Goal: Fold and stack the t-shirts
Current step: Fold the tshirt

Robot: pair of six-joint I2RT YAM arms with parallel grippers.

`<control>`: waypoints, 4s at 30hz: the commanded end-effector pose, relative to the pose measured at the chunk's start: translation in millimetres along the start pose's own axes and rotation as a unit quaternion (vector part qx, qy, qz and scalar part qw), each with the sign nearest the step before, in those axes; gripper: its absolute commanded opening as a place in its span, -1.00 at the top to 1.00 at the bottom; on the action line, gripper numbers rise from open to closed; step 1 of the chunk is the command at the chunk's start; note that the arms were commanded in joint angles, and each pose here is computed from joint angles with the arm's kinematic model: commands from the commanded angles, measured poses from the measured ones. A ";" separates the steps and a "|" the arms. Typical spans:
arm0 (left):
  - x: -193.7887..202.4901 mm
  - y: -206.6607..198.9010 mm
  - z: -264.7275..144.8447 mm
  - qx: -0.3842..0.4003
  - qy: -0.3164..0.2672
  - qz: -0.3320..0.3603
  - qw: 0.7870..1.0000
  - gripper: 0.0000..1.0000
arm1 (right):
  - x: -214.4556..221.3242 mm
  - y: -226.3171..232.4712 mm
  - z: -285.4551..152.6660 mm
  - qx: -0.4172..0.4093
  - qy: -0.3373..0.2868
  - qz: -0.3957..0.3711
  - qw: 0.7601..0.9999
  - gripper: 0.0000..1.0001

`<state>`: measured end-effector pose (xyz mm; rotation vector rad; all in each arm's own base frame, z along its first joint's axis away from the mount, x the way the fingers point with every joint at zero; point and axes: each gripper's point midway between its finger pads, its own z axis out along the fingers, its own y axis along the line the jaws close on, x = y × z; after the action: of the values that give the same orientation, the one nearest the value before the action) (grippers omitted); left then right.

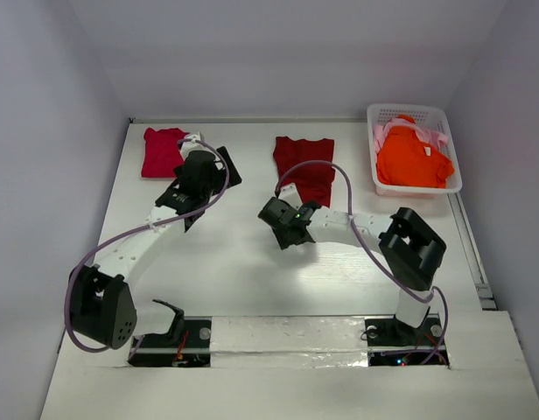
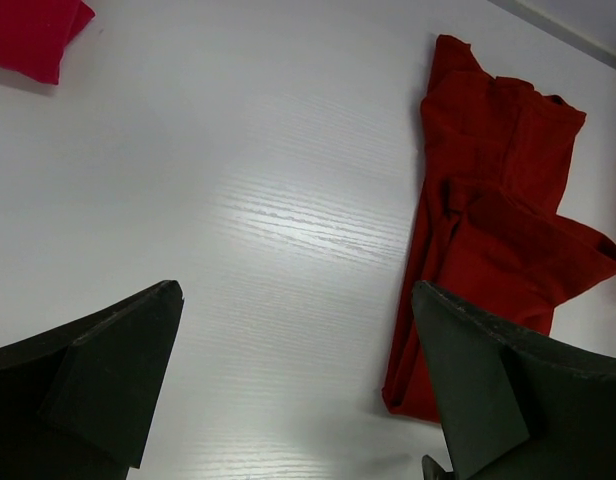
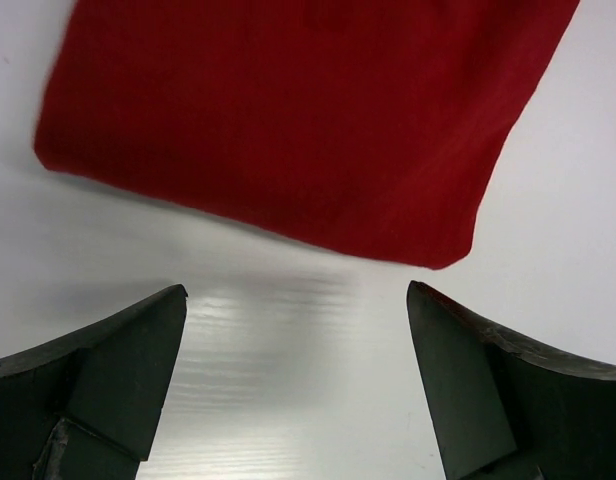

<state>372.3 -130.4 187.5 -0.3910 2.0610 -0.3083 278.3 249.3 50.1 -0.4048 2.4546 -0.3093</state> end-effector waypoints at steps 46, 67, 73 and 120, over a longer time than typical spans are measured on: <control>-14.5 4.1 2.0 0.018 -0.018 -0.008 1.000 -0.98 | -46.2 4.7 25.6 0.091 -0.057 -0.035 0.994 -0.86; -16.8 6.5 1.1 0.018 -0.021 -0.010 1.000 -0.98 | -40.7 12.6 33.3 0.083 -0.049 -0.027 0.995 0.83; -15.8 6.2 0.9 0.020 -0.020 -0.010 1.000 -0.98 | -45.5 8.3 25.5 0.084 -0.053 -0.020 0.995 1.00; -15.6 3.5 -15.5 0.043 -0.025 -0.021 0.999 -0.98 | -124.6 -41.0 -85.9 0.127 -0.146 0.039 0.980 1.00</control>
<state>366.3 -120.6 191.5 -0.3886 2.0395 -0.3769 317.7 270.6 155.7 -0.3129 2.1955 -0.5010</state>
